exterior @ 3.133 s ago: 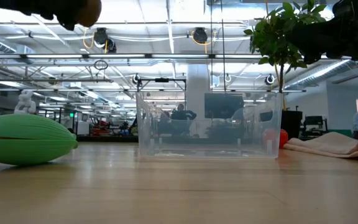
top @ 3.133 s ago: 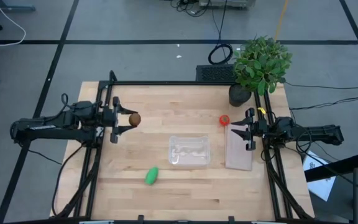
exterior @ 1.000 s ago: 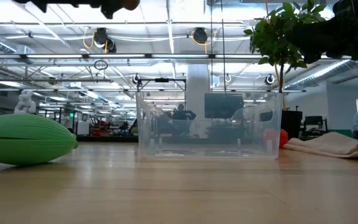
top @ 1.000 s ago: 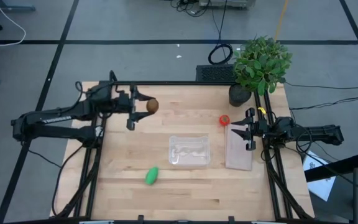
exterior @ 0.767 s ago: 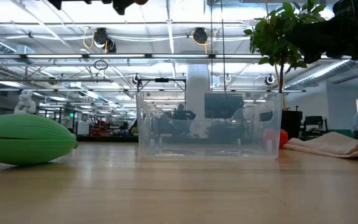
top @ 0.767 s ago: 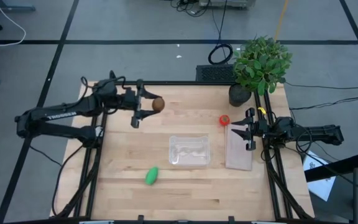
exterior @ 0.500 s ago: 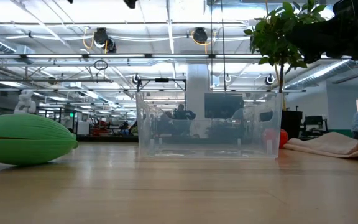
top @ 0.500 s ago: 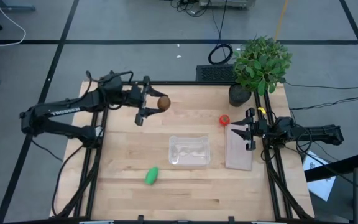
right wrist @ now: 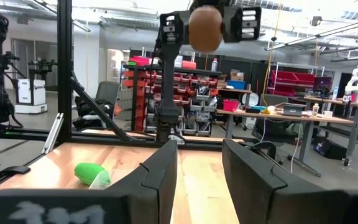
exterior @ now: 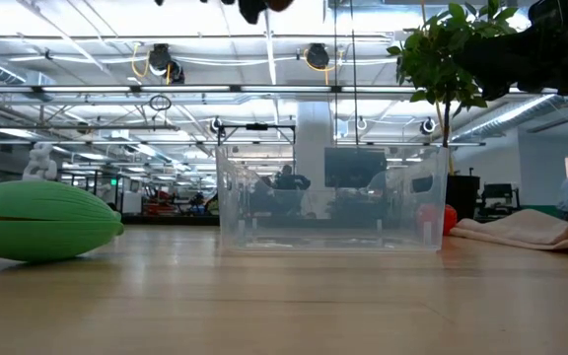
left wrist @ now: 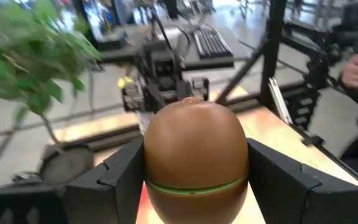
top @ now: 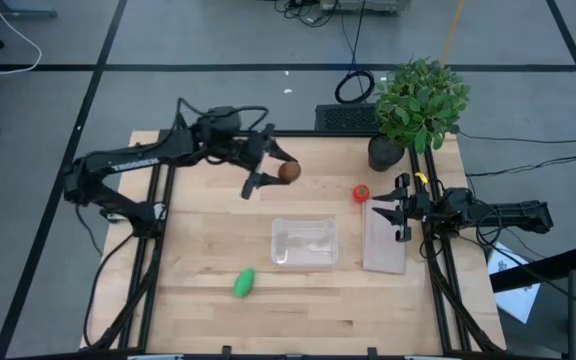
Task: Pick and placing Produce into tupperware
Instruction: Put the kiwi into the transparent bin
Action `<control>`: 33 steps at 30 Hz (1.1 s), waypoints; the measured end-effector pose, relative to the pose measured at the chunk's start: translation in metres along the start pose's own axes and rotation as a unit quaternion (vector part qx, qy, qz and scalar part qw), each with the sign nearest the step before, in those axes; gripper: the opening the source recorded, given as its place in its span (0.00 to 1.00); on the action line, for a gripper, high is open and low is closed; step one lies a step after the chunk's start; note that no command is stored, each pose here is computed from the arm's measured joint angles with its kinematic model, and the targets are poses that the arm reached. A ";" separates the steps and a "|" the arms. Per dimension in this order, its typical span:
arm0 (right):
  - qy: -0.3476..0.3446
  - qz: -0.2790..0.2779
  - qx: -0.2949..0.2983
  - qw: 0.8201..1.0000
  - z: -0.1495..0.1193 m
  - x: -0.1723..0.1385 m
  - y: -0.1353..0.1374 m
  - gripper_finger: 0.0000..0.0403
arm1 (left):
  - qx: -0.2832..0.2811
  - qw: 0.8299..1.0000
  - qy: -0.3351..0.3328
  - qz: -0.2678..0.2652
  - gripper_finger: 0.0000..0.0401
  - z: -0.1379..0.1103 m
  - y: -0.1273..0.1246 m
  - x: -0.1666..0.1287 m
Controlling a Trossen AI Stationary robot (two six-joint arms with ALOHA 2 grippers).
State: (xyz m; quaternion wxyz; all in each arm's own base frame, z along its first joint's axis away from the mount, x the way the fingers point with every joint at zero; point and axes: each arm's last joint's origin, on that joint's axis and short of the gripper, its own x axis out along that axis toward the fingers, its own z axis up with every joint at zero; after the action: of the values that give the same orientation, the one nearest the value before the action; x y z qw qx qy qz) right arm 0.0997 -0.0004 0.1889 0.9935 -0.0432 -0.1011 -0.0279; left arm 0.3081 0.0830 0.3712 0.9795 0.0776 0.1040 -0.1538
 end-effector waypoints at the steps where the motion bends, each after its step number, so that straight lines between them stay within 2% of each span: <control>1: 0.000 0.000 0.000 1.000 0.000 0.000 0.000 0.30 | -0.002 1.000 0.007 -0.007 0.60 -0.002 0.002 0.004; 8: 0.000 0.000 0.000 1.000 0.000 0.000 0.000 0.30 | -0.033 0.997 0.063 -0.032 0.60 -0.023 0.011 0.035; 16: 0.000 0.000 0.000 1.000 0.000 0.000 0.000 0.30 | -0.055 0.990 0.109 -0.069 0.60 -0.055 0.007 0.072; 23: 0.000 0.000 0.000 1.000 0.000 0.000 0.000 0.30 | -0.071 0.977 0.171 -0.105 0.60 -0.089 -0.001 0.100; 29: 0.000 0.000 0.000 1.000 0.000 0.000 0.000 0.30 | -0.075 0.965 0.220 -0.123 0.60 -0.113 -0.010 0.115; 33: 0.000 0.000 0.000 1.000 0.000 0.000 0.000 0.30 | -0.078 0.959 0.239 -0.131 0.60 -0.119 -0.014 0.118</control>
State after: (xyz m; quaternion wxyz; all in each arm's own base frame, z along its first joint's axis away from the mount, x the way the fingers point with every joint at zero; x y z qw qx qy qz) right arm 0.0997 -0.0004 0.1889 0.9936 -0.0432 -0.1010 -0.0279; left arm 0.3920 0.0578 0.2274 0.9006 0.0208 0.3559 -0.2487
